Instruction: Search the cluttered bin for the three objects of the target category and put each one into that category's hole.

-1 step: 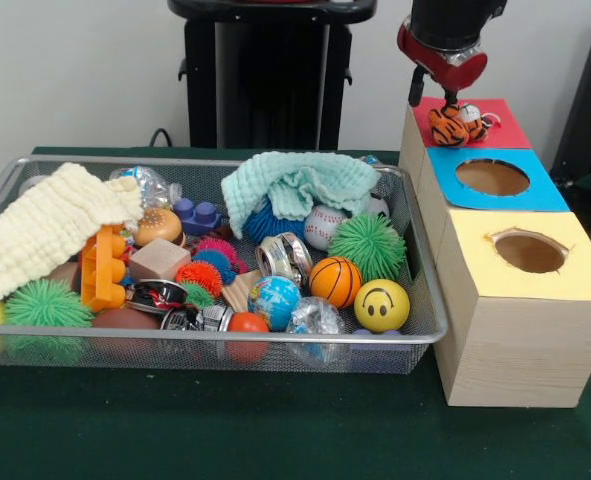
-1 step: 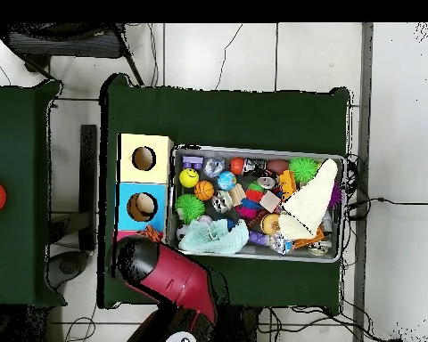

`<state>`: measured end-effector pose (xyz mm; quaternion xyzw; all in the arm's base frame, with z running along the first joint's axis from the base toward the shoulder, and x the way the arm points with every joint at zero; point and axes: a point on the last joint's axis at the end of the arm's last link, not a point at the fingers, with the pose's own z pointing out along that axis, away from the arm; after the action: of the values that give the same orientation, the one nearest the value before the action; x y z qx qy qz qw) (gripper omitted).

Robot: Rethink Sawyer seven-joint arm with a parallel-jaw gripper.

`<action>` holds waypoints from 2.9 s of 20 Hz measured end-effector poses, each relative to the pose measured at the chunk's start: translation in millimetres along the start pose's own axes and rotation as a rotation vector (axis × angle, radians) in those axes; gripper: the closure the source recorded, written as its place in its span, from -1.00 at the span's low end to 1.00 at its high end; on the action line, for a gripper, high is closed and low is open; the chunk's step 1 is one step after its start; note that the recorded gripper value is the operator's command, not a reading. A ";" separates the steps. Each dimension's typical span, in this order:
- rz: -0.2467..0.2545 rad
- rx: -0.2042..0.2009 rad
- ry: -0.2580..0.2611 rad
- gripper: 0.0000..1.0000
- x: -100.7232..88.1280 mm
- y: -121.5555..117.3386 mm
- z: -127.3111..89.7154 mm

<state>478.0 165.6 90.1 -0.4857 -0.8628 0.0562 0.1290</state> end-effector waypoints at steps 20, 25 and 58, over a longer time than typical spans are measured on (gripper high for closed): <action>-0.004 0.034 0.027 -1.00 -1.0 -10.7 -4.7; -0.014 0.074 0.055 -1.00 0.5 -23.2 -11.5; -0.069 -0.060 -0.207 1.00 -69.1 12.3 -47.6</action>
<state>535.6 111.8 121.5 -0.4507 -0.8891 0.0756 0.0262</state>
